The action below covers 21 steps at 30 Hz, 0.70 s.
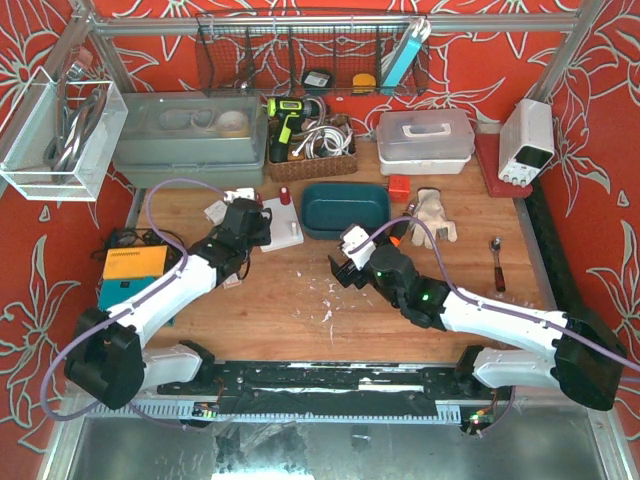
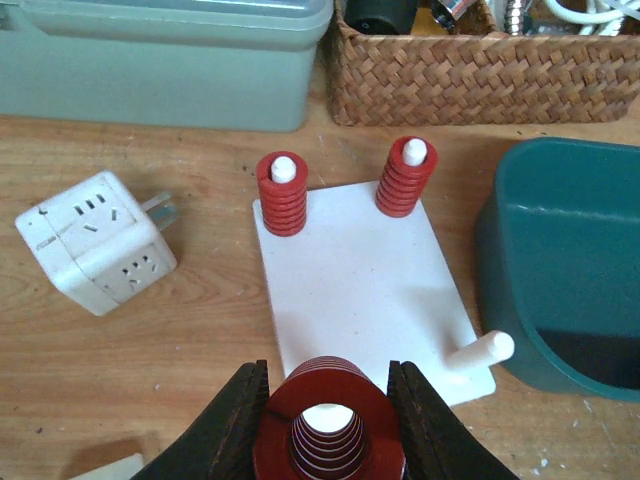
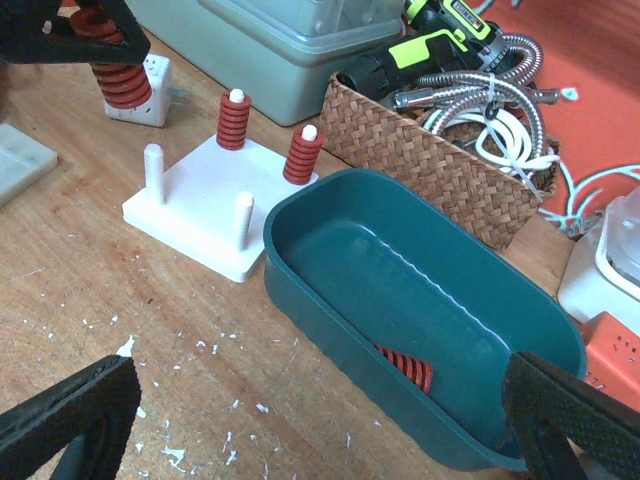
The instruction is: Install the large spring
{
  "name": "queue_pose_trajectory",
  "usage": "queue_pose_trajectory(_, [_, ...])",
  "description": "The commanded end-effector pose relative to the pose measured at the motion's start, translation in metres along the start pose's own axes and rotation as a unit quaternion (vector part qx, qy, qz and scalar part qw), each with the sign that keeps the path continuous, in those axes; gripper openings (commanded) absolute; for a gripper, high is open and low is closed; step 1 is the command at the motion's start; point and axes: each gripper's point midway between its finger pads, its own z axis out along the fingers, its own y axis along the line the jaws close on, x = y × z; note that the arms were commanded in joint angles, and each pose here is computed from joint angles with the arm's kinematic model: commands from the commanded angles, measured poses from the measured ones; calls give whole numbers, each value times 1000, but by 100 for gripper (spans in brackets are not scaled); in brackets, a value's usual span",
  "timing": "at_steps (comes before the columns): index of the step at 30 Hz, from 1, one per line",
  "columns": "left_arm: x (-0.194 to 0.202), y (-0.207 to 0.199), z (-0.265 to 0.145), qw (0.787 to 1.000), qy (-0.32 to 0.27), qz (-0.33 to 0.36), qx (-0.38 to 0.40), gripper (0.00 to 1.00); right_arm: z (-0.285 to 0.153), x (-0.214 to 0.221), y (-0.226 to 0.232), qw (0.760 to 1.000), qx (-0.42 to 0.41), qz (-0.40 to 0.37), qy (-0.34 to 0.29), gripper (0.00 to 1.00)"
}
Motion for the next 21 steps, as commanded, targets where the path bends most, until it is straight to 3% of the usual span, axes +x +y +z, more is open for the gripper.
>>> queue_pose_trajectory(1, [-16, 5, 6, 1000, -23, -7, -9, 0, -2, -8, -10, 1000, 20, 17, -8, 99])
queue_pose_trajectory(21, [8, -5, 36, 1000, 14, -2, 10, 0, -5, -7, -12, 1000, 27, 10, -13, 99])
